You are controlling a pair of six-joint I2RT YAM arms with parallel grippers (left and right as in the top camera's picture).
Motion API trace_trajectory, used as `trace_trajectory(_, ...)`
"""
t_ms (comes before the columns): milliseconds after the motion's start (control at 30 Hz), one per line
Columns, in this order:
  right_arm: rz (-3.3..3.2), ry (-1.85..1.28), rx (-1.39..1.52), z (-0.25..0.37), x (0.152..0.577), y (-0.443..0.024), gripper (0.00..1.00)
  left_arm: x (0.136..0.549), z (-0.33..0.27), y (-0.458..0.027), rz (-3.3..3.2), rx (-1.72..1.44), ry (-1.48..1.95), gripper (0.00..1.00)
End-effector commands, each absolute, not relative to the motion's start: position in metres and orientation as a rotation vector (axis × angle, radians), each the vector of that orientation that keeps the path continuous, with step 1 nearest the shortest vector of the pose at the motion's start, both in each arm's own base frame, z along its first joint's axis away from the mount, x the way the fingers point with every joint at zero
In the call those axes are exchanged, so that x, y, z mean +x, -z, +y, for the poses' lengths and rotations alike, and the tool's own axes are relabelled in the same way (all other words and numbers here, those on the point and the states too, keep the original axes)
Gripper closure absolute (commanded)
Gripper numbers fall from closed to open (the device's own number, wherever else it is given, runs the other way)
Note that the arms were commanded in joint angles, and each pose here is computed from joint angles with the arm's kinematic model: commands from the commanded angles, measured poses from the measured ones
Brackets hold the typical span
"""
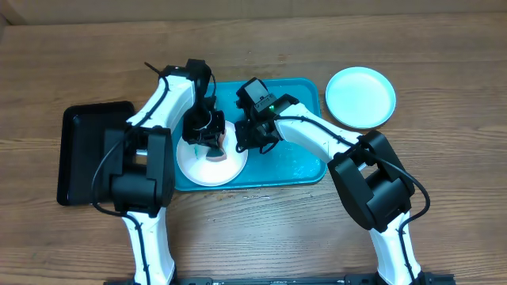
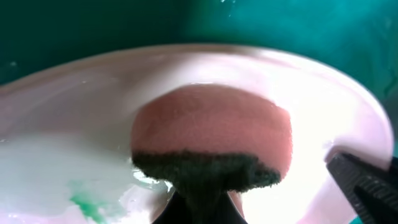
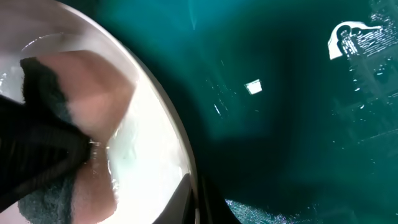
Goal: Clean dirty plates on tray and stack at the side
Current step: 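Scrub the white plate with the sponge while the right gripper holds it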
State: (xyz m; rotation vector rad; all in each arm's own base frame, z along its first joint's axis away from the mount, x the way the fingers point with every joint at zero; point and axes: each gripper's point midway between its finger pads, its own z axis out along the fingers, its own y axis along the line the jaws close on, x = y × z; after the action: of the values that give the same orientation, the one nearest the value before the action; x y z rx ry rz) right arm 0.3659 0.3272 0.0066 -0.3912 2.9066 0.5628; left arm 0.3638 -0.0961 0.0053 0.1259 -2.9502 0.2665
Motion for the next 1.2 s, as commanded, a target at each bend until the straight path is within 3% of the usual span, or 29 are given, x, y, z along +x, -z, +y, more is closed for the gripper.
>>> trace_trajectory(0,2.951,-0.428,-0.357,0.308,0.365,0.017,0.96,0.339,-0.044,0.019,-2.895,0.203,0.141,0.96)
trace_trajectory(200,2.95,-0.428,-0.357,0.308,0.365,0.017,0.96,0.339,0.003,0.008,-2.877,0.427,0.532,0.96)
trace_trajectory(600,2.95,-0.428,-0.357,0.308,0.365,0.017,0.96,0.372,0.018,-0.017,-2.965,0.45,0.687,0.96)
trace_trajectory(700,2.95,-0.428,-0.357,0.308,0.365,0.017,0.96,0.379,0.002,-0.01,-3.002,0.48,0.543,0.96)
trace_trajectory(867,2.95,-0.428,-0.357,0.308,0.365,0.017,0.96,0.375,-0.067,0.006,-2.961,0.493,-0.055,0.96)
trace_trajectory(1000,2.947,-0.431,-0.357,0.309,0.365,0.017,0.96,0.369,-0.118,0.005,-2.925,0.249,-0.413,0.96)
trace_trajectory(1167,2.947,-0.431,-0.357,0.309,0.365,0.017,0.96,0.357,-0.129,0.003,-2.914,-0.032,-0.443,0.96)
